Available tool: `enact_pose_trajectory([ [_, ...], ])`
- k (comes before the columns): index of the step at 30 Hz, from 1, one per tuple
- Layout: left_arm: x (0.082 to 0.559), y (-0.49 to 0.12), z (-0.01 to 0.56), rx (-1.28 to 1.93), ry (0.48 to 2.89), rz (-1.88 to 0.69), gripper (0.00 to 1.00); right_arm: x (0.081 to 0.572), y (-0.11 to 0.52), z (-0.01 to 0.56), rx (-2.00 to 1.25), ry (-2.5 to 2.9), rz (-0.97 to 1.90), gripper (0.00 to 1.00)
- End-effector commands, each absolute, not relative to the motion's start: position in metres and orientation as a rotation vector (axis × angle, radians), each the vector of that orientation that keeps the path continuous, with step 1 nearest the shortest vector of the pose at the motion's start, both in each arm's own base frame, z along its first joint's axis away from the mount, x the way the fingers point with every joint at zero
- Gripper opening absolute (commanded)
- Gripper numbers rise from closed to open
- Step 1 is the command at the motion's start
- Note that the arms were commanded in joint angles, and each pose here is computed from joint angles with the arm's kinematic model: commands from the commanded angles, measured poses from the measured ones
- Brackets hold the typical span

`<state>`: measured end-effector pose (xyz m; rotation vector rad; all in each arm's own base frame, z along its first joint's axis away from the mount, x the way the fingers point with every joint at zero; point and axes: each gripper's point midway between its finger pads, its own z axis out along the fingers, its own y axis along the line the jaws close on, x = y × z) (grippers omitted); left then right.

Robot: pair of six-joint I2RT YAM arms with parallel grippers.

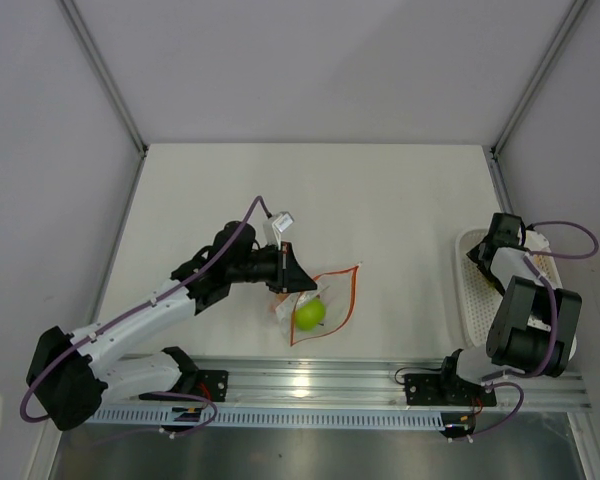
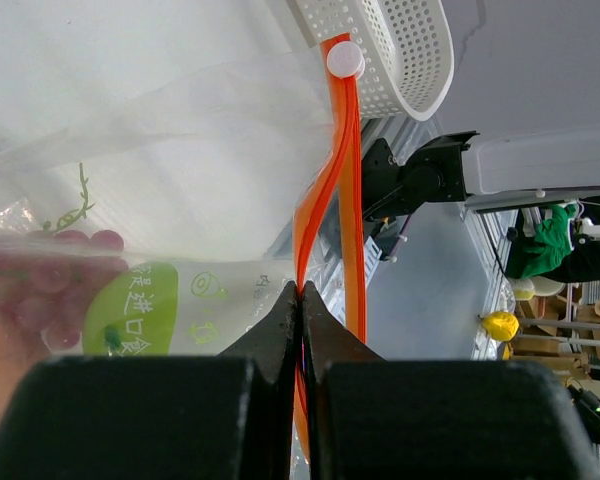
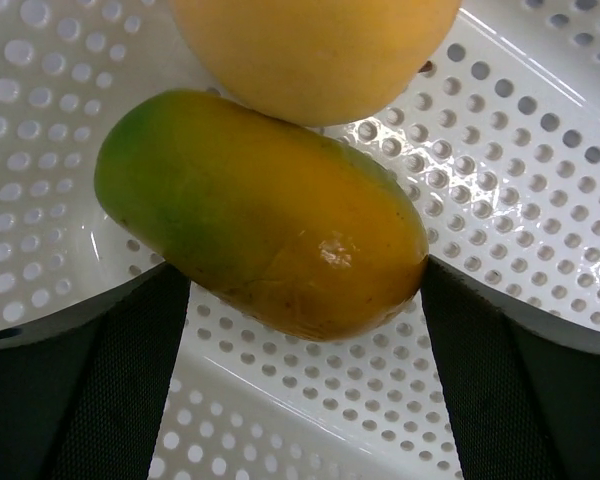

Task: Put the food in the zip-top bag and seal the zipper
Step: Pick up the fake fruit from the bin.

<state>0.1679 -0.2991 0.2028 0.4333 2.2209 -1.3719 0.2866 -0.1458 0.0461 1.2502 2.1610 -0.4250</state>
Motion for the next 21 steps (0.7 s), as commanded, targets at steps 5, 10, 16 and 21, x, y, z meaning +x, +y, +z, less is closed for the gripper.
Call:
enact_pose_trajectory([
  [5, 0.172, -0.303, 0.219, 0.456, 2.153, -1.412, 0.01, 0.31, -0.151, 0.049, 1.205, 2.155, -0.362, 0.99],
  [10, 0.171, -0.301, 0.219, 0.457, 2.151, -1.411, 0.01, 0.31, -0.15, 0.049, 1.198, 2.164, -0.358, 0.99],
  [16, 0.17, -0.302, 0.22, 0.457, 2.148, -1.421, 0.01, 0.313, -0.15, 0.062, 1.139, 2.153, -0.348, 0.99],
  [21, 0.17, -0.302, 0.22, 0.457, 2.151, -1.422, 0.0, 0.323, -0.145, 0.068, 1.049, 2.187, -0.294, 0.99],
])
